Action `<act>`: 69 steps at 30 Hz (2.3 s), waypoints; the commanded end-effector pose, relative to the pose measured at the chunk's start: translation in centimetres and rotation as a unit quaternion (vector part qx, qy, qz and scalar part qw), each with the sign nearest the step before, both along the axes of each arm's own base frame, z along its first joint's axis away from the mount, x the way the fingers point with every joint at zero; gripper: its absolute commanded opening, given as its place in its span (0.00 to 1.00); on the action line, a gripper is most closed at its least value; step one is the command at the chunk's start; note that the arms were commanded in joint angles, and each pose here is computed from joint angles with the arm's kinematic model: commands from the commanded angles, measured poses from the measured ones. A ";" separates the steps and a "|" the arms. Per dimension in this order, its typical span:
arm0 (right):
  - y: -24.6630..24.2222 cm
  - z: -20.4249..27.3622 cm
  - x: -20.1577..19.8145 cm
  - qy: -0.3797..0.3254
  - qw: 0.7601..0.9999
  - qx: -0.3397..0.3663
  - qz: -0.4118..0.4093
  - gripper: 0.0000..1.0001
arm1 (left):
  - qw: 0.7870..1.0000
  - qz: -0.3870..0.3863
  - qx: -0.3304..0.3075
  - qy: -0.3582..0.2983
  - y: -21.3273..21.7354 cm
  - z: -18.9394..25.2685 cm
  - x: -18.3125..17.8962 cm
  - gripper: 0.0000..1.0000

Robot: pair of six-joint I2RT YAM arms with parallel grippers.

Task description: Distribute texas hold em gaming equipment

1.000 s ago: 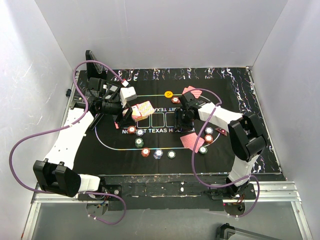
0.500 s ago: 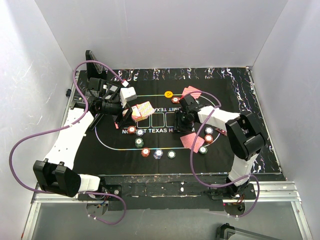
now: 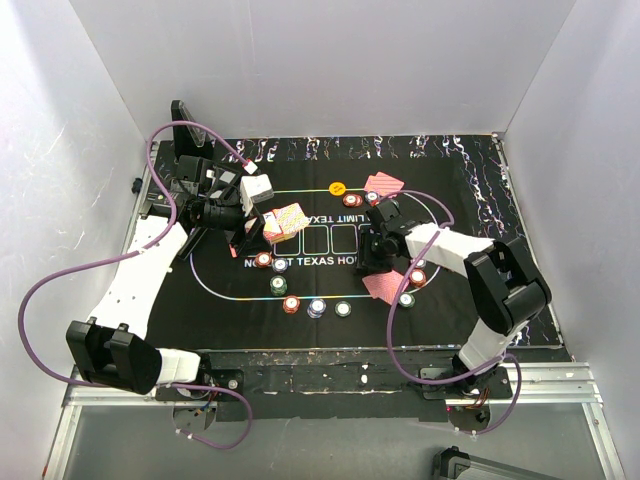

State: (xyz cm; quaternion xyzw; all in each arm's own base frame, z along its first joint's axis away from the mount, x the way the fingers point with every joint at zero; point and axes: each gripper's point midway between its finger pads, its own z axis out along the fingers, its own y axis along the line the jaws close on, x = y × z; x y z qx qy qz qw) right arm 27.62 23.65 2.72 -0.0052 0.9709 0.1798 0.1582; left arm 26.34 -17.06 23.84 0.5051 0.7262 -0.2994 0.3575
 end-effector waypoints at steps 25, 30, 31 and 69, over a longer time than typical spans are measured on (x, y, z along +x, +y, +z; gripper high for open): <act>5.9 26.2 0.9 -0.144 0.951 0.259 0.085 0.81 | 0.999 -0.018 -0.025 -0.037 -0.6 2.3 -0.4 0.00; 9.0 28.2 0.9 -0.105 0.928 0.338 0.114 0.85 | 0.999 -0.018 -0.026 -0.039 -0.7 2.5 -0.4 0.00; 9.5 28.1 0.8 -0.095 0.926 0.345 0.118 0.86 | 0.999 -0.018 -0.026 -0.039 -0.7 2.5 -0.4 0.00; 14.8 25.1 0.1 -0.034 0.919 0.365 0.142 0.44 | 0.998 -0.017 -0.033 -0.046 -0.8 3.3 -0.5 0.00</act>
